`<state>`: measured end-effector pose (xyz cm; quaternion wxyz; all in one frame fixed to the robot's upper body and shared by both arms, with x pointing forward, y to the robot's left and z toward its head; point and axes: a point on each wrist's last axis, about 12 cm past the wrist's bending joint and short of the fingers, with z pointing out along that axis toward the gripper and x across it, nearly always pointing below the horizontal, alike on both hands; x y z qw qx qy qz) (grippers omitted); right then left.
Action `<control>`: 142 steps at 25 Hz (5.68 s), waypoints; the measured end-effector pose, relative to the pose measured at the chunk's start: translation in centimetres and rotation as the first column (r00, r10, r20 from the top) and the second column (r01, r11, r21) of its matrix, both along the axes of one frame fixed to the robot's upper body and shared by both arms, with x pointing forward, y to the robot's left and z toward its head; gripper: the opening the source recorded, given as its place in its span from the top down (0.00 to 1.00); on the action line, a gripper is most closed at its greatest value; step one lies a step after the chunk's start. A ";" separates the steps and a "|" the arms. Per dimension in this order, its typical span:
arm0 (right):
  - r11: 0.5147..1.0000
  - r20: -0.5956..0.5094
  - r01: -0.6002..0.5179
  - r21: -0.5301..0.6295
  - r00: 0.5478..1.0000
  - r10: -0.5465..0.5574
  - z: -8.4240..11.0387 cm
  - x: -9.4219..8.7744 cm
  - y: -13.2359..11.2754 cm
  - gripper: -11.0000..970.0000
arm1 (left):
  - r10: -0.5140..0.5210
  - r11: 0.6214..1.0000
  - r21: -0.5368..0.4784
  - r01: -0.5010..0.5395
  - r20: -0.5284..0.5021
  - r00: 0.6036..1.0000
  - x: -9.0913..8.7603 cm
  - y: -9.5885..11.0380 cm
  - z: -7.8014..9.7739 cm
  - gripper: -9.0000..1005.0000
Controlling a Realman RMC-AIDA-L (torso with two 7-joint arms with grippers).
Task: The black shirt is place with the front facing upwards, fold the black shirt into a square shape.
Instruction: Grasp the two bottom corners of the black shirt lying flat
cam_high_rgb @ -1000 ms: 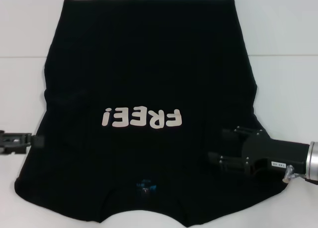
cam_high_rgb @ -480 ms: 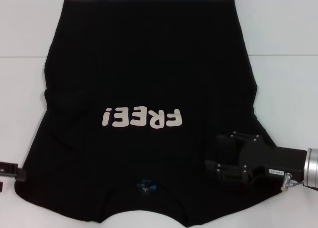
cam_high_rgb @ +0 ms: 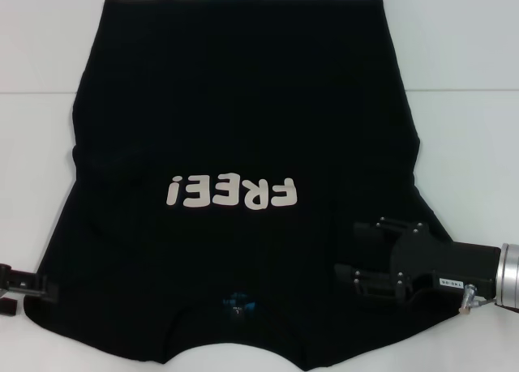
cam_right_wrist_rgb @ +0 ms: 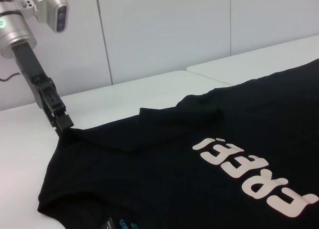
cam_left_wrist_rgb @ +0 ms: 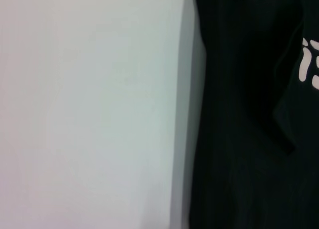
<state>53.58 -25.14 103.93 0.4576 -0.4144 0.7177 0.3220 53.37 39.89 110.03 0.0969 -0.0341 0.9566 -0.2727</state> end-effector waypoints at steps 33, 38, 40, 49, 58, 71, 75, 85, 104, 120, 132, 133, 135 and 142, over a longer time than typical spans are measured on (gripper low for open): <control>1.000 -0.004 0.006 0.010 1.000 -0.006 0.2 0.2 0.1 0.17 | -0.066 0.998 0.019 0.066 0.037 0.997 0.3 -0.9 -0.5 0.68; 0.999 -0.066 0.036 0.034 0.997 -0.033 0.4 0.4 0.0 0.17 | -0.082 0.997 0.018 0.081 0.045 0.996 0.3 -1.0 -0.4 0.83; 0.995 -0.146 0.085 0.046 0.986 -0.078 1.3 1.2 -0.7 0.17 | -0.094 0.996 0.016 0.093 0.057 0.994 0.2 -1.0 -0.3 0.89; 0.969 -0.435 0.248 0.001 0.872 -0.223 7.0 3.4 -5.6 0.18 | -0.087 0.996 -0.027 0.090 0.105 0.991 0.0 -0.7 0.0 0.97; 0.870 -0.722 0.392 -0.300 0.502 -0.476 11.0 4.5 -9.8 0.19 | -0.113 0.993 -0.026 0.117 0.128 0.985 -0.1 -0.6 0.2 0.97; 0.862 -0.752 0.345 -0.372 0.432 -0.498 7.7 3.9 -8.6 0.22 | -0.120 0.992 -0.024 0.124 0.134 0.984 0.0 -0.8 0.1 0.97; 0.867 -0.755 0.331 -0.373 0.435 -0.491 7.0 3.9 -7.9 0.22 | -0.120 0.992 -0.023 0.124 0.136 0.983 0.1 -0.9 0.1 0.97; 0.869 -0.751 0.320 -0.377 0.444 -0.489 6.4 4.1 -7.3 0.22 | -0.120 0.992 -0.024 0.124 0.136 0.983 0.2 -0.9 0.1 0.97; 0.891 -0.754 0.248 -0.381 0.474 -0.455 6.2 4.7 -4.8 0.22 | -0.122 0.992 -0.022 0.126 0.139 0.983 0.3 -1.0 0.2 0.97; 0.862 -0.718 0.262 -0.434 0.477 -0.507 6.4 4.7 -6.6 0.22 | -0.121 0.992 -0.024 0.125 0.137 0.983 0.2 -1.0 0.1 0.97; 0.868 -0.719 0.239 -0.434 0.489 -0.494 6.4 4.9 -5.9 0.22 | -0.122 0.992 -0.023 0.127 0.139 0.983 0.3 -1.0 0.2 0.97; 0.868 -0.719 0.239 -0.434 0.489 -0.494 6.4 4.9 -5.9 0.22 | -0.122 0.992 -0.023 0.126 0.139 0.983 0.3 -1.0 0.2 0.97; 0.869 -0.719 0.239 -0.434 0.489 -0.494 6.4 4.9 -5.9 0.22 | -0.122 0.992 -0.022 0.126 0.139 0.983 0.3 -1.0 0.2 0.97; 0.874 -0.724 0.227 -0.430 0.492 -0.484 6.3 4.8 -5.6 0.22 | -0.123 0.992 -0.022 0.127 0.140 0.982 0.4 -1.0 0.2 0.97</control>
